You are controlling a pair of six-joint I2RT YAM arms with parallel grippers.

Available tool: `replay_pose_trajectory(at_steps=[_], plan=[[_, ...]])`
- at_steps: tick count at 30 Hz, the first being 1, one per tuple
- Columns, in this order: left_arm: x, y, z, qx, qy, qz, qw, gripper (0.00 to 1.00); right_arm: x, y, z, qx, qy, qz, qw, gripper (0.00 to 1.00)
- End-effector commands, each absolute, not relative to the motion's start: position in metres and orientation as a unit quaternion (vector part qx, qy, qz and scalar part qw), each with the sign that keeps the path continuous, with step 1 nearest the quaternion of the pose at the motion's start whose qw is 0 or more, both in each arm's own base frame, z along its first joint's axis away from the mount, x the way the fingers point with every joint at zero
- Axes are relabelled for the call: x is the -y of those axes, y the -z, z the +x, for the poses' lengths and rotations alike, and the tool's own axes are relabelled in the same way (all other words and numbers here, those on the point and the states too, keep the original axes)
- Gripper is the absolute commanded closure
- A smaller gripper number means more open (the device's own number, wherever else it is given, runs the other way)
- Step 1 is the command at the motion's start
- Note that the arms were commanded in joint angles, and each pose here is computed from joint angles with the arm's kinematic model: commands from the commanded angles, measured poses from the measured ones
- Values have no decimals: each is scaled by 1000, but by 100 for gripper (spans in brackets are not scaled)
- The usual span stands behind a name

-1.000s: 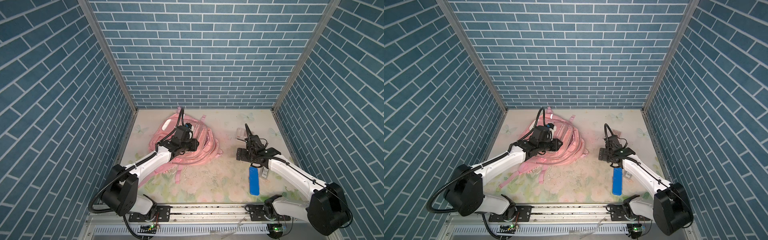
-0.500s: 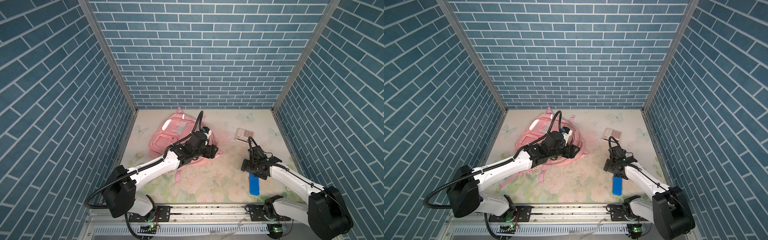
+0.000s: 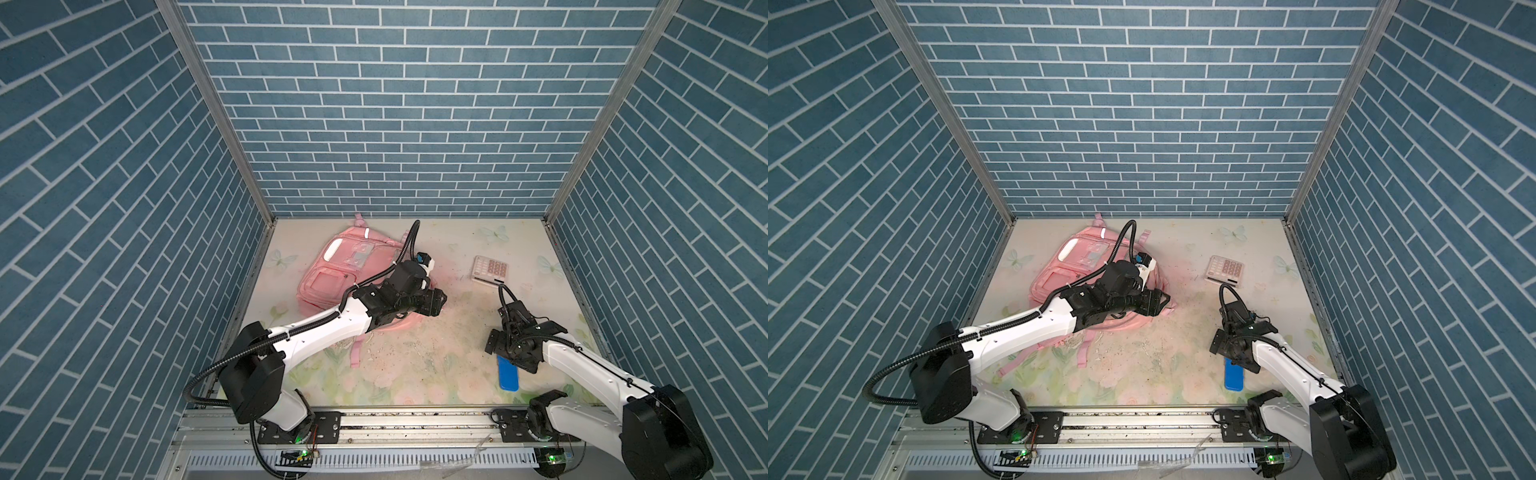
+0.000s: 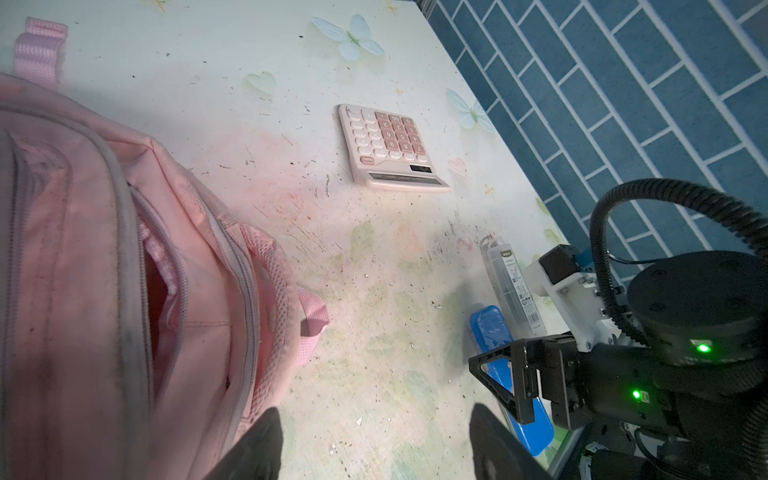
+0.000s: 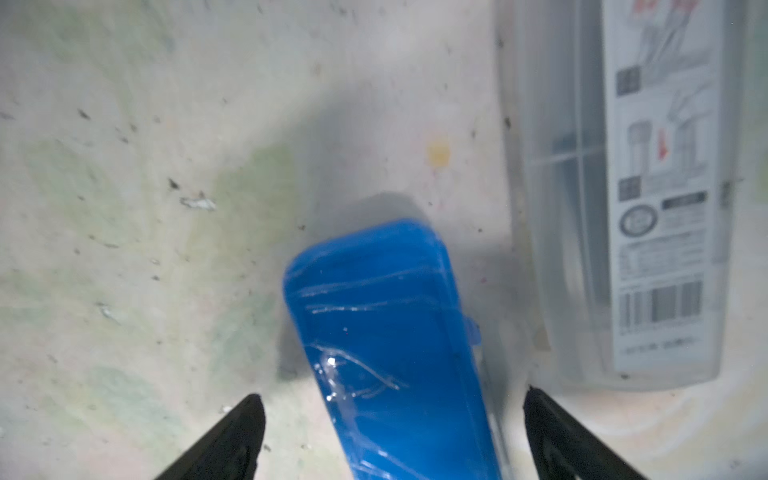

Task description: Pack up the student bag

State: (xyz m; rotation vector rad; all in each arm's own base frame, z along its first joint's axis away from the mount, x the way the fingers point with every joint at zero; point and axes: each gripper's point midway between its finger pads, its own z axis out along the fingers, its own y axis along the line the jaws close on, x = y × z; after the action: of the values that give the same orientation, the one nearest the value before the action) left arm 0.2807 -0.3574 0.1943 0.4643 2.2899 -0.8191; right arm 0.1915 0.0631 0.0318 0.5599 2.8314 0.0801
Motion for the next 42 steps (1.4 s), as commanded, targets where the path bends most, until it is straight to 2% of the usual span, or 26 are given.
replay_pose_trajectory(at_steps=[1,5,12,14,17,22,27,31,42], plan=[[361,-205,284,-870,312,179,338,28,-56,-65,234,-964,6,179,195,3],[357,-204,286,-870,306,176,343,28,-62,-93,283,-956,-9,171,238,3],[351,-202,293,-875,305,151,345,28,-95,-126,369,-871,-215,311,314,2],[348,-200,295,-877,303,144,345,27,-93,-124,382,-847,-232,363,311,2],[338,-198,299,-880,301,128,346,27,-87,-102,389,-808,-244,467,264,4],[321,-194,302,-883,299,104,347,27,-92,-84,398,-759,-286,533,239,11],[311,-188,304,-886,295,91,345,27,-89,-75,409,-738,-294,552,252,20],[307,-185,307,-889,291,86,342,27,-93,-60,415,-743,-289,557,235,28],[286,-189,311,-898,244,81,357,27,-97,-42,420,-763,-273,543,222,71]])
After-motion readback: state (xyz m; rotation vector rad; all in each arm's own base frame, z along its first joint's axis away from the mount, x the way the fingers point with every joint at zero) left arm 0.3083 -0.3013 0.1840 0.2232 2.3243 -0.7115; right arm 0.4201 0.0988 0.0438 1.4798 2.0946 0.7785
